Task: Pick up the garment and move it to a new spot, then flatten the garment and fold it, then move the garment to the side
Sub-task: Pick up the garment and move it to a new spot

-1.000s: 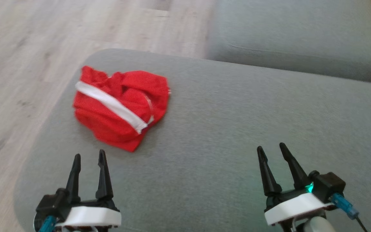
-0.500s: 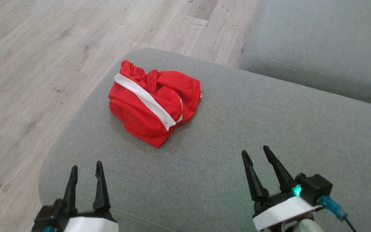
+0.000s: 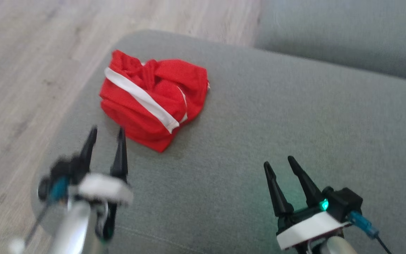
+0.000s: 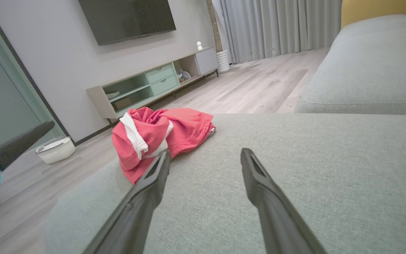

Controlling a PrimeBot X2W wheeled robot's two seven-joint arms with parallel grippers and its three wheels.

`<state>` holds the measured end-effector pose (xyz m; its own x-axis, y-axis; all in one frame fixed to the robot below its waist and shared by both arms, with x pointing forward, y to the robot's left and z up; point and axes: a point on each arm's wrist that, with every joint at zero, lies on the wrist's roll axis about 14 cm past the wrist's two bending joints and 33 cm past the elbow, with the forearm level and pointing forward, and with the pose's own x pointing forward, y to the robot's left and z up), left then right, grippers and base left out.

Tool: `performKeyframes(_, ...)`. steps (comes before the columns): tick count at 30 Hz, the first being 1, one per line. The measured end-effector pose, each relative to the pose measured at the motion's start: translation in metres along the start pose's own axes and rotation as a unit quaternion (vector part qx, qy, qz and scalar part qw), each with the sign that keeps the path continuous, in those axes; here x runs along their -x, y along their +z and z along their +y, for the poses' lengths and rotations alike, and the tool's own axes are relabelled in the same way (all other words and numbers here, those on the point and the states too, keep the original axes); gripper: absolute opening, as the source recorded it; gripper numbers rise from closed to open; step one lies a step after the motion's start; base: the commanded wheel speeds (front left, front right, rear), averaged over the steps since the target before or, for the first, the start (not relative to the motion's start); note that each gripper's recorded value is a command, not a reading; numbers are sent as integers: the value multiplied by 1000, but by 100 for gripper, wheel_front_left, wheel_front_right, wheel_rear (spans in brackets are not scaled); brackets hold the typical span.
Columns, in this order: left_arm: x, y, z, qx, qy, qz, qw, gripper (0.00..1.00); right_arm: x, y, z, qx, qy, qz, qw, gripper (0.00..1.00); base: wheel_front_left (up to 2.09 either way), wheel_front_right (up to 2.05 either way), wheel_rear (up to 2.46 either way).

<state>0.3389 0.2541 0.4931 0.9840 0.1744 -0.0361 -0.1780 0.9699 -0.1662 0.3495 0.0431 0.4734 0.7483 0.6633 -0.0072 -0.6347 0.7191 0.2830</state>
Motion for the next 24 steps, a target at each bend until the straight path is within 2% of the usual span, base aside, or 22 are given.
performKeyframes(4,-47,-6,-8,-30,-26,61,997,100,-9,-4,-16,-4,-13,2,1000,100,0,0,0)
performKeyframes(10,-96,-30,-8,-49,-35,139,988,100,-16,-7,-46,-11,-45,1,999,100,0,0,0)
performKeyframes(18,-115,-88,-9,-48,-32,254,966,100,-6,-17,-79,-22,-93,11,995,100,0,0,0)
performKeyframes(19,-115,-94,-9,-47,-30,263,963,96,-4,-18,-83,-23,-99,11,995,100,0,0,0)
performKeyframes(20,-116,-97,-9,-41,-29,267,962,0,-3,-18,-86,-23,-103,11,994,100,0,0,0)
performKeyframes(24,-122,-86,-14,-33,-34,229,972,0,-2,-11,-89,-17,-108,3,994,100,0,0,0)
